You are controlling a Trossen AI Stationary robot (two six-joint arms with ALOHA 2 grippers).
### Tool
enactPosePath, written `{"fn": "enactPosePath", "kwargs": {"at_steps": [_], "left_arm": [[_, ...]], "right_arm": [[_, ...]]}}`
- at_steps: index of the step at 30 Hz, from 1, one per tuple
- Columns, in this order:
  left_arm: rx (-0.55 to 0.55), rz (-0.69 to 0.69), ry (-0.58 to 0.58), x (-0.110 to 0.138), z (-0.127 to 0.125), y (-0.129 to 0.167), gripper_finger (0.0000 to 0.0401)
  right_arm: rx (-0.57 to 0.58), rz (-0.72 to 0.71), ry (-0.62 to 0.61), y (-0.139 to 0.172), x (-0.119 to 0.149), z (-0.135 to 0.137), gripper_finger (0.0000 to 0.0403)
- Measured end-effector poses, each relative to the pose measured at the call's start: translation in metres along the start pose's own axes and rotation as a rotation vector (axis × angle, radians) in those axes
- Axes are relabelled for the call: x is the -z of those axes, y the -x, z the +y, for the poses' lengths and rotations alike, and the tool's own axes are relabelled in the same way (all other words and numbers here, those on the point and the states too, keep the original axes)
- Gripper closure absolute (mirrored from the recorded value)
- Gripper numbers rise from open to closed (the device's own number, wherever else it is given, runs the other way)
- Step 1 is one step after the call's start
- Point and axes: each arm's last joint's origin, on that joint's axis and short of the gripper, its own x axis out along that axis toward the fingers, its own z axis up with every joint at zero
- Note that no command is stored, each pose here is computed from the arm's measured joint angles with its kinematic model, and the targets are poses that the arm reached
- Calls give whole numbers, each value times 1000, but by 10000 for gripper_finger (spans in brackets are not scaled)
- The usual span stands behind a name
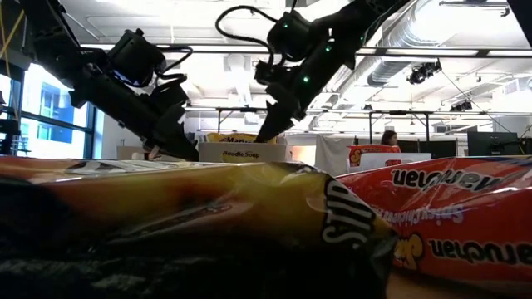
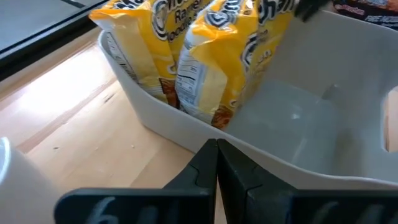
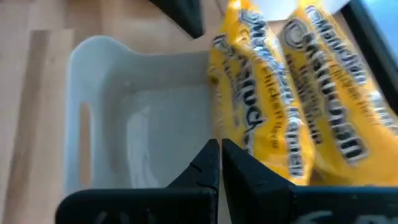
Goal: Sort Maruchan noodles
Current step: Adjust the gray bin, then put the bottom left black noodle pack into the white bin
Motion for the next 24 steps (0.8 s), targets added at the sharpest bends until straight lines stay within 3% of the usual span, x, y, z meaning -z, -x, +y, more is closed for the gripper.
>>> {"fn": "enactPosePath", "kwargs": {"at_steps": [13, 19, 24], "left_arm": [[7, -7, -18, -1, 0, 1, 401], [11, -40, -22, -7, 0, 7, 401], [36, -66, -33, -14, -1, 15, 401]], "right_arm": [[59, -60, -6, 0, -4, -20, 403], [53, -113, 57, 19, -15, -9, 403], [129, -95, 131, 43, -20, 8, 403]]}}
